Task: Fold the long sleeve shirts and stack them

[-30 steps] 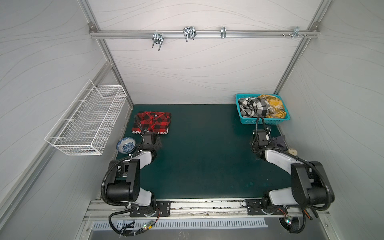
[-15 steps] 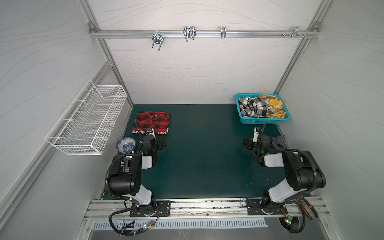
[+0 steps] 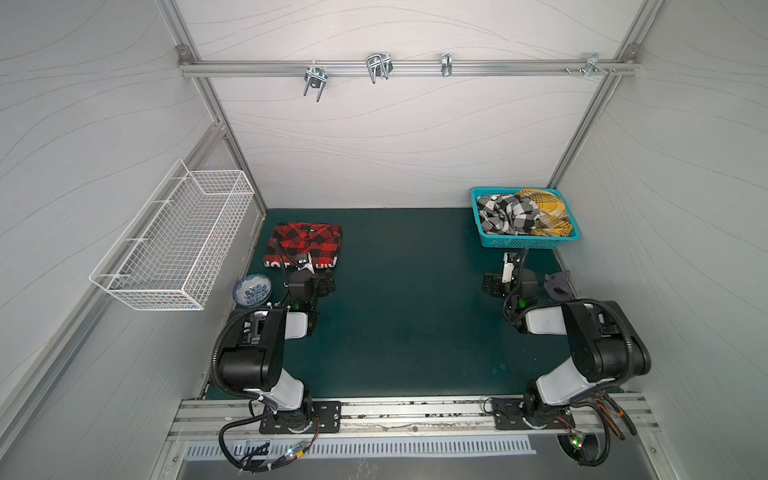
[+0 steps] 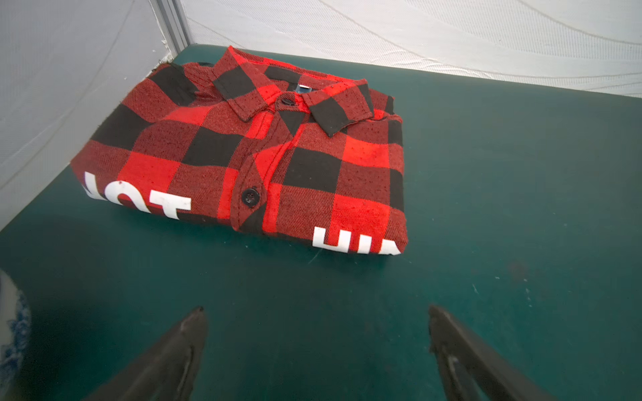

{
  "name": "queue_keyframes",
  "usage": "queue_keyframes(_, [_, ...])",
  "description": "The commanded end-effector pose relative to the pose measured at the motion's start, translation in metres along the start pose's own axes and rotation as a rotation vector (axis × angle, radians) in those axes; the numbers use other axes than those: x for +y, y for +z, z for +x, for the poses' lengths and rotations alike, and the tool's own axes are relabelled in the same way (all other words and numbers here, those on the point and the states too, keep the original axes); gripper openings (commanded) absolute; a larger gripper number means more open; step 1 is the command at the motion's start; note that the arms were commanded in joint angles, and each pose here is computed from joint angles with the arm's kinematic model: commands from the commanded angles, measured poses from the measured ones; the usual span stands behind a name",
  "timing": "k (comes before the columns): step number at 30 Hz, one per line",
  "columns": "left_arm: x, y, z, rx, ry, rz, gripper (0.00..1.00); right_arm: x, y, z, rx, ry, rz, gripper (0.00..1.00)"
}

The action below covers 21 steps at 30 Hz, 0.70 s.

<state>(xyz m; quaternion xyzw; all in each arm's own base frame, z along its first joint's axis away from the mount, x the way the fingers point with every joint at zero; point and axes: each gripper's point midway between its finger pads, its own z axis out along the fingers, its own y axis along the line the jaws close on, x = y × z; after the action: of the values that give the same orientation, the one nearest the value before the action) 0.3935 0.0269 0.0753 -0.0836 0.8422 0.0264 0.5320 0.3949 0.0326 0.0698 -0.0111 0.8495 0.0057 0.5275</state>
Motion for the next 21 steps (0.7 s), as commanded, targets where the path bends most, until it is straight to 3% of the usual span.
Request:
queue_keyframes(1, [-0.0005,0.0011,-0.0181,-0.064,0.016,-0.005,1.0,-0.0008,0.0002,-0.0145,-0.046,-0.018,0.007,0.99])
queue_keyframes(21, [-0.0009,0.0025,-0.0178,-0.059,0.016,-0.003,1.0,0.0018,0.0067,-0.0115,-0.017,-0.011,-0.03,0.99])
